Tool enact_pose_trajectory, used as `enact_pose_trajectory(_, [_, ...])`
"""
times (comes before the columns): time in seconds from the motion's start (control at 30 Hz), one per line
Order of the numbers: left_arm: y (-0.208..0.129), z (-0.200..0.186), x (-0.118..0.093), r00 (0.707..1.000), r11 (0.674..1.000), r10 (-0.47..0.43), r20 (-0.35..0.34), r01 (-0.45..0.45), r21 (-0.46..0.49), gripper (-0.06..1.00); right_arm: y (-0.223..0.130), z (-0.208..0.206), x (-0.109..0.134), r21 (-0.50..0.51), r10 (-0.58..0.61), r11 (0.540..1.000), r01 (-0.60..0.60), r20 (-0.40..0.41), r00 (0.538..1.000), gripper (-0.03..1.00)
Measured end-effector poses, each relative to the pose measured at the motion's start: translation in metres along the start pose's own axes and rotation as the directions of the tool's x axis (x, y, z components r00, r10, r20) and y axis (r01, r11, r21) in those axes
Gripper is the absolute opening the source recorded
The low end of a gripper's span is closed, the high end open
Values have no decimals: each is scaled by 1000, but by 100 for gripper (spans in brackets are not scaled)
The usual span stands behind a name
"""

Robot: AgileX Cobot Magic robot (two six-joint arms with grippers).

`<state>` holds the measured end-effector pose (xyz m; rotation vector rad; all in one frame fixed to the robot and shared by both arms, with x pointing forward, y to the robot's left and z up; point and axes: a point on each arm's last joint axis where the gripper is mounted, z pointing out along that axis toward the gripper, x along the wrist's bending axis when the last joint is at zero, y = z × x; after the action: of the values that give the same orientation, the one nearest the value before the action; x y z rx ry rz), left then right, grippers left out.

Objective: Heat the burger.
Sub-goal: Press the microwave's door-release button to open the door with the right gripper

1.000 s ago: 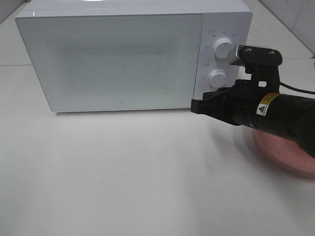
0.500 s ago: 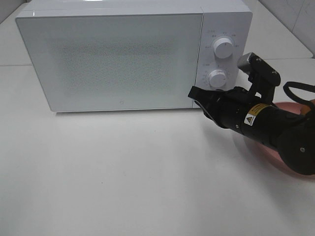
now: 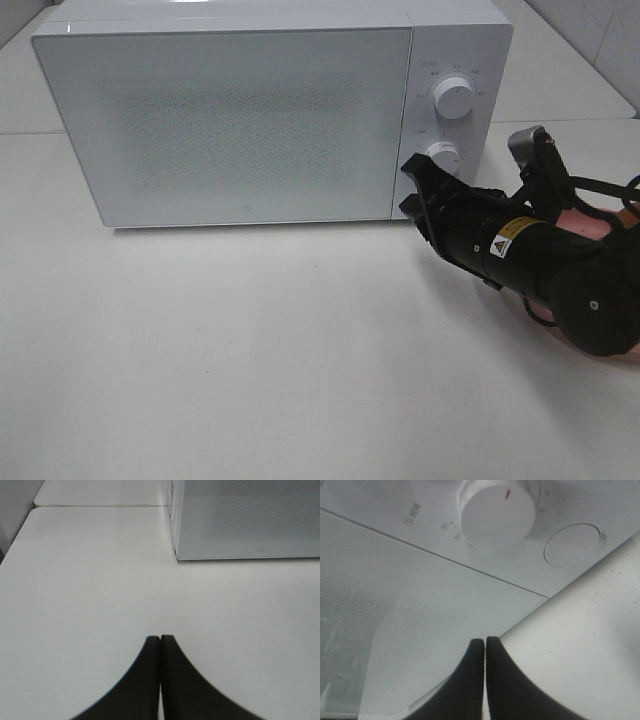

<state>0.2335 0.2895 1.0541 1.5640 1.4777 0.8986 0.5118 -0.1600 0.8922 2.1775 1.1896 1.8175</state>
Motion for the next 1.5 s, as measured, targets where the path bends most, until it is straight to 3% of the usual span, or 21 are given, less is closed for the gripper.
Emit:
enact_pose_trajectory(0.27, [0,0,0,1000,1000,0,0,0,0,0,6,6,1,-47,81,996,-79,31,996,0])
enact_pose_trajectory(0.5, [0,0,0,1000,1000,0,0,0,0,0,20,15,4,-167,287,947,-276,45,957,0])
enact_pose_trajectory(0.87, [0,0,0,1000,1000,0,0,0,0,0,12,30,-10,-168,325,937,-306,101,940,0])
enact_pose_trajectory(1.5, [0,0,0,1000,1000,0,0,0,0,0,13,54,-22,-247,388,903,-352,115,915,0])
